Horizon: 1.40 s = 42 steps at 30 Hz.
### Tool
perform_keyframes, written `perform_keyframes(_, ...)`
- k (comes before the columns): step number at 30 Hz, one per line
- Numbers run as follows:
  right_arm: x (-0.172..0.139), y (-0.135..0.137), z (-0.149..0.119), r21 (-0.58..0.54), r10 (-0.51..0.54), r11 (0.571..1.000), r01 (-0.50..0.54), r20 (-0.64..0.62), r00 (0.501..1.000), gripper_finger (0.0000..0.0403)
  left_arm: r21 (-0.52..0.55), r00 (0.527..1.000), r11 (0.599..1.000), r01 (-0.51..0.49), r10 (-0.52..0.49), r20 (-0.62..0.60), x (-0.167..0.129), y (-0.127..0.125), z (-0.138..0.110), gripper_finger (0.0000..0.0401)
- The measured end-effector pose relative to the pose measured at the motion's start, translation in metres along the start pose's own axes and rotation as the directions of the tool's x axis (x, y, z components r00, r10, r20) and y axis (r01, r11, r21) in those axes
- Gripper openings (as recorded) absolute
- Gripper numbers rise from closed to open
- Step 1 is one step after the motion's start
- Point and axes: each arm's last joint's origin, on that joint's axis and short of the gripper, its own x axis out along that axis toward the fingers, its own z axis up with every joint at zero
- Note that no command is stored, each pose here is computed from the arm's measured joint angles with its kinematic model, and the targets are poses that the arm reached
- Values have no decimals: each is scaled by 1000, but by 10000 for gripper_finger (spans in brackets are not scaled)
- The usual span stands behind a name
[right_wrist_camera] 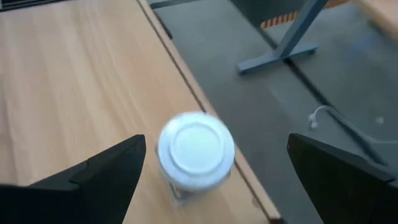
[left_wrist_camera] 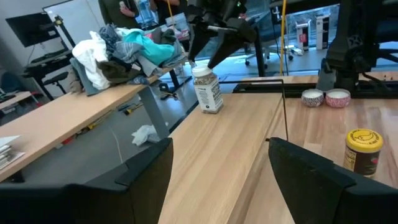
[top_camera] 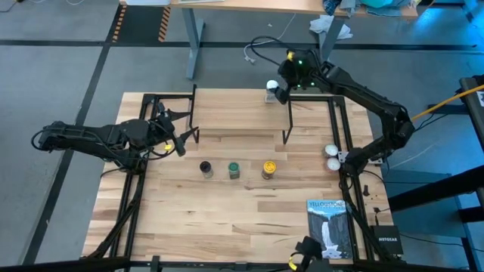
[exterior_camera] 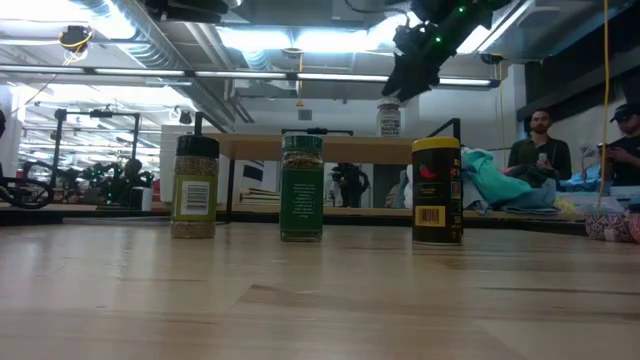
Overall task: Shelf spices
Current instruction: Remove the white seasoning bottle from the shelf
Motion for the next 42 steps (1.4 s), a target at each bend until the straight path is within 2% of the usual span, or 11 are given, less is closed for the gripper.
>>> perform_keyframes(4, -1, -5, -2, 24, 36, 999, -36, 5, 999, 399, 2, 1000, 1000, 0, 0, 0, 0, 0, 0, 257)
perform_keyframes(21, 20, -6, -8, 51, 54, 997, -51, -52, 997, 392, 11, 1000, 1000, 2, -2, -8, 0, 0, -1, 257)
perform_keyframes(25, 20, -7, -6, 48, 50, 998, -48, -37, 998, 354, 10, 1000, 1000, 0, 0, -8, 0, 0, -1, 257)
perform_keyframes(34, 20, -6, -5, 50, 87, 995, -85, -22, 996, 217, 12, 1000, 1000, -3, 3, -12, 0, 0, -1, 257)
perform_keyframes(42, 20, -5, -5, 52, 99, 994, -98, -18, 995, 212, 9, 1000, 1000, -3, 3, -12, 0, 0, -1, 257)
